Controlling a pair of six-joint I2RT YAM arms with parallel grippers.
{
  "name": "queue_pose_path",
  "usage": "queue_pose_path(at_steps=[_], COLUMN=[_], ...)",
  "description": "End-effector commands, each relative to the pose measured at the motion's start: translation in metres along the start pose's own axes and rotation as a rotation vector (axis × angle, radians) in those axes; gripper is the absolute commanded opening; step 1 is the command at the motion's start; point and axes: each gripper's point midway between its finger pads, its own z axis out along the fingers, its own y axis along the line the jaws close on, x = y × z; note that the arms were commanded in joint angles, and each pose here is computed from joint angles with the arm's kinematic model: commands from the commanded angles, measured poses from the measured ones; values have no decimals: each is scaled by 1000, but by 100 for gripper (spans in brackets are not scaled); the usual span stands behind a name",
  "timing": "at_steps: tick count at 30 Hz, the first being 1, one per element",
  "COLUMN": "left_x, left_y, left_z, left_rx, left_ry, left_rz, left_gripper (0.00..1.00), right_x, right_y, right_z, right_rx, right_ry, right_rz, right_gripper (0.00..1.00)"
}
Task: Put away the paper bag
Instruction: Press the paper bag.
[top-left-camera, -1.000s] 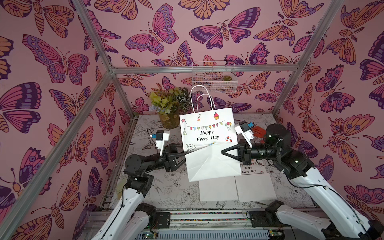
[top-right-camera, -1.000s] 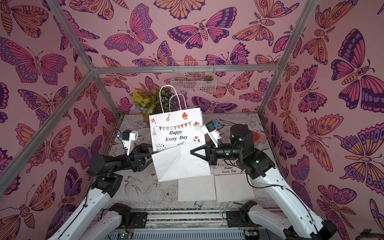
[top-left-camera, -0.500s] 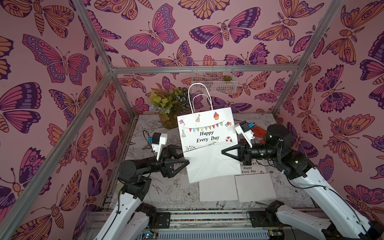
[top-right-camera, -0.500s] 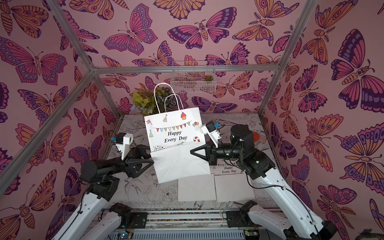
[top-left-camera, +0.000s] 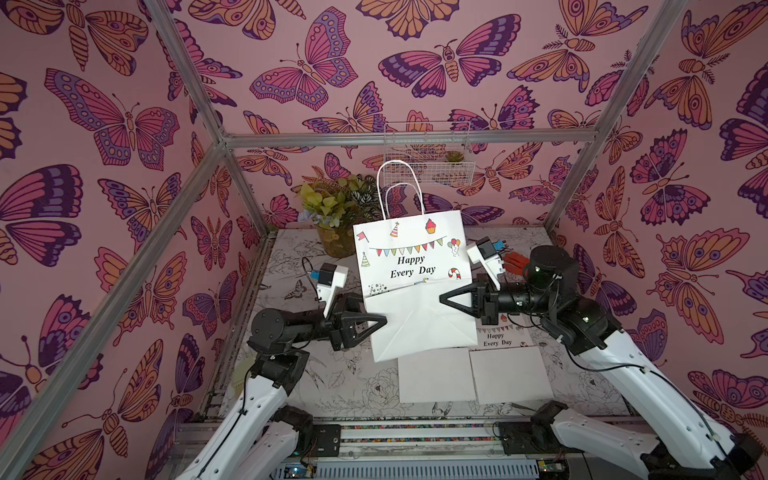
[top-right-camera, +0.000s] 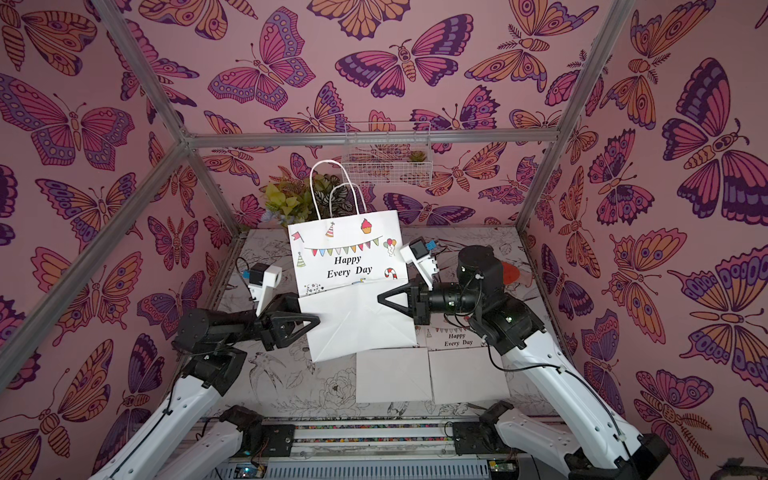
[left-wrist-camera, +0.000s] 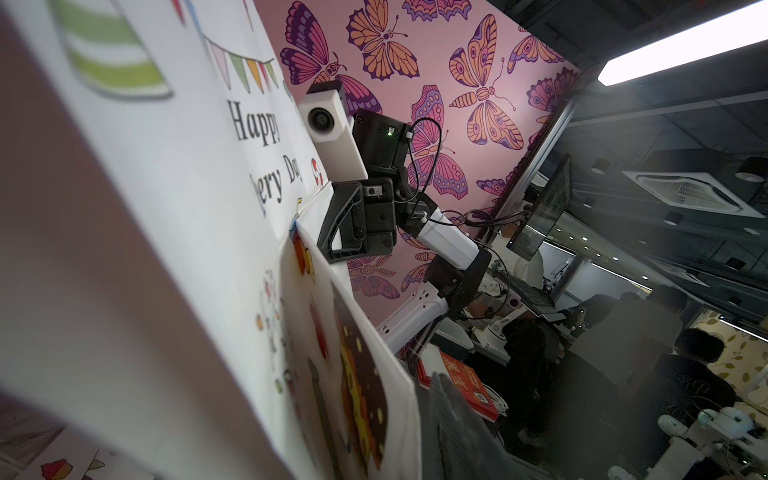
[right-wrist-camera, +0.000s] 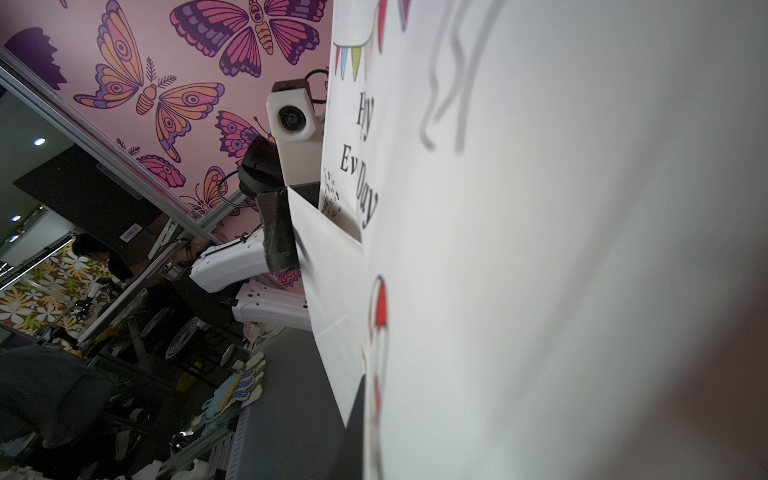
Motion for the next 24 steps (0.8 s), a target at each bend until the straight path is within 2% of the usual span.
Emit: queue_pose_path(at_steps=[1,5,8,10,13,20,24], left_x=[3,2,1,1,0,-4,-5], left_y=[-1,5,9,11,14,17,15], left_z=[1,2,3,3,3,4,4], left_rx=[-1,-20,-29,-35,-43,-58,-57], left_ry=[26,16,12,8,2,-14,-19], left_rz=[35,31,27,20,14,17,21], left_gripper=[40,18,12,15,23,25,37], right_x=[-14,-5,1,4,9,15,17], right_y=[12,12,14,15,14,12,10], right_z=[-8,-9,-8,-8,-6,-1,2], right_rx=[12,0,-22,-33,-44,-66,-67], right_ry=[-49,-21,-7,3,21,38,41], right_rz=[-31,-15,-5,2,11,24,29], right_gripper=[0,0,0,0,0,0,0])
